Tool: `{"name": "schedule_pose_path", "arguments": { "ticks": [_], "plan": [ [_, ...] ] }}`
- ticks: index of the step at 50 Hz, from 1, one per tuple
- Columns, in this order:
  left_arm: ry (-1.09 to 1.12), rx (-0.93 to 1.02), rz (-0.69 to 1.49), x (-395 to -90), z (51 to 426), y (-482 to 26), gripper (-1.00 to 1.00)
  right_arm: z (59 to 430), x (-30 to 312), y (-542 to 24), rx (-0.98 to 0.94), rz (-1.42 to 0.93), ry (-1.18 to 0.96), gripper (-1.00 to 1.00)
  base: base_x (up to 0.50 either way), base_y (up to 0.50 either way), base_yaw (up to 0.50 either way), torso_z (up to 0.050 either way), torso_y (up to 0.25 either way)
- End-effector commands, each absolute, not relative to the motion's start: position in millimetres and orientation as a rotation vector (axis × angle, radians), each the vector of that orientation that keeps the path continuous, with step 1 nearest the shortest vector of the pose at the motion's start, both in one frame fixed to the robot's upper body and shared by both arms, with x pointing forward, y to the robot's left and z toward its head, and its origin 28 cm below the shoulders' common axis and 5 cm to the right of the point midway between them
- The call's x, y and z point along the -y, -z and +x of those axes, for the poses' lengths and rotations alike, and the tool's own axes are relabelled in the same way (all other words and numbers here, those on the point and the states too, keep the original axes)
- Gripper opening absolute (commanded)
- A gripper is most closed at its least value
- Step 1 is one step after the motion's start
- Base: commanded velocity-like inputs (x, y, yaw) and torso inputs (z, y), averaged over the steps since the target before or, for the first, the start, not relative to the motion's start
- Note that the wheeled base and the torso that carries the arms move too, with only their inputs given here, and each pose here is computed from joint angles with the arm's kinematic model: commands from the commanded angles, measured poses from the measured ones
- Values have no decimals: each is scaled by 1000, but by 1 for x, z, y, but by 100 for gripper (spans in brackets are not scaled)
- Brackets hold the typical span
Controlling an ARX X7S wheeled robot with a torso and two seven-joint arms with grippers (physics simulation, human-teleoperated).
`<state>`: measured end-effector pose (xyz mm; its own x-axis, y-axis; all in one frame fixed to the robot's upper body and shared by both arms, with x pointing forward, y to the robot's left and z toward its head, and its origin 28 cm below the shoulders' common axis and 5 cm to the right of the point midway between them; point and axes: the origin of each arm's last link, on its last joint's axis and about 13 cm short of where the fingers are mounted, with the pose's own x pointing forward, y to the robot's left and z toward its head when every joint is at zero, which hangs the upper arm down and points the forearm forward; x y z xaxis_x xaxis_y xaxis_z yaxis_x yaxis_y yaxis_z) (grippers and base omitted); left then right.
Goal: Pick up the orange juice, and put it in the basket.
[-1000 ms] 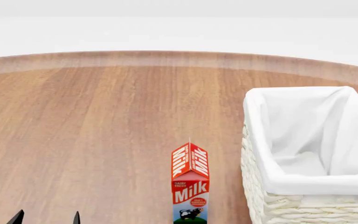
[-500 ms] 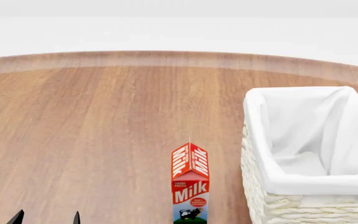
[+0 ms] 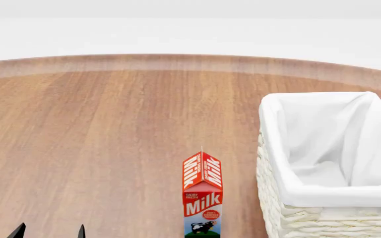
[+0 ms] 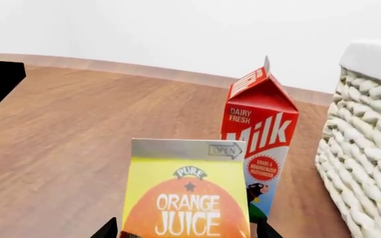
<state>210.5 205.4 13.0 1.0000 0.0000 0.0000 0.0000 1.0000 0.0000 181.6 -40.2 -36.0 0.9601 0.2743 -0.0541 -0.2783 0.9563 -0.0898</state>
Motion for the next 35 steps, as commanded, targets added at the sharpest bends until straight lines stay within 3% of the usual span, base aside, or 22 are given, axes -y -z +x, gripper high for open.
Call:
{"name": "schedule_pose_path", "arguments": {
  "ticks": [1, 15, 16, 35],
  "plan": [
    [0, 0, 0, -205, 211, -13, 100, 186, 39, 39, -46, -100, -278, 100, 0, 0, 0, 0, 0],
    [0, 0, 0, -205, 211, -13, 100, 187, 39, 40, -49, -102, -279, 100, 0, 0, 0, 0, 0],
    [0, 0, 0, -205, 211, -13, 100, 187, 39, 40, -48, -103, -280, -100, 0, 0, 0, 0, 0],
    [0, 0, 0, -205, 211, -13, 100, 182, 37, 32, -33, -82, -289, -100, 0, 0, 0, 0, 0]
  ]
}}
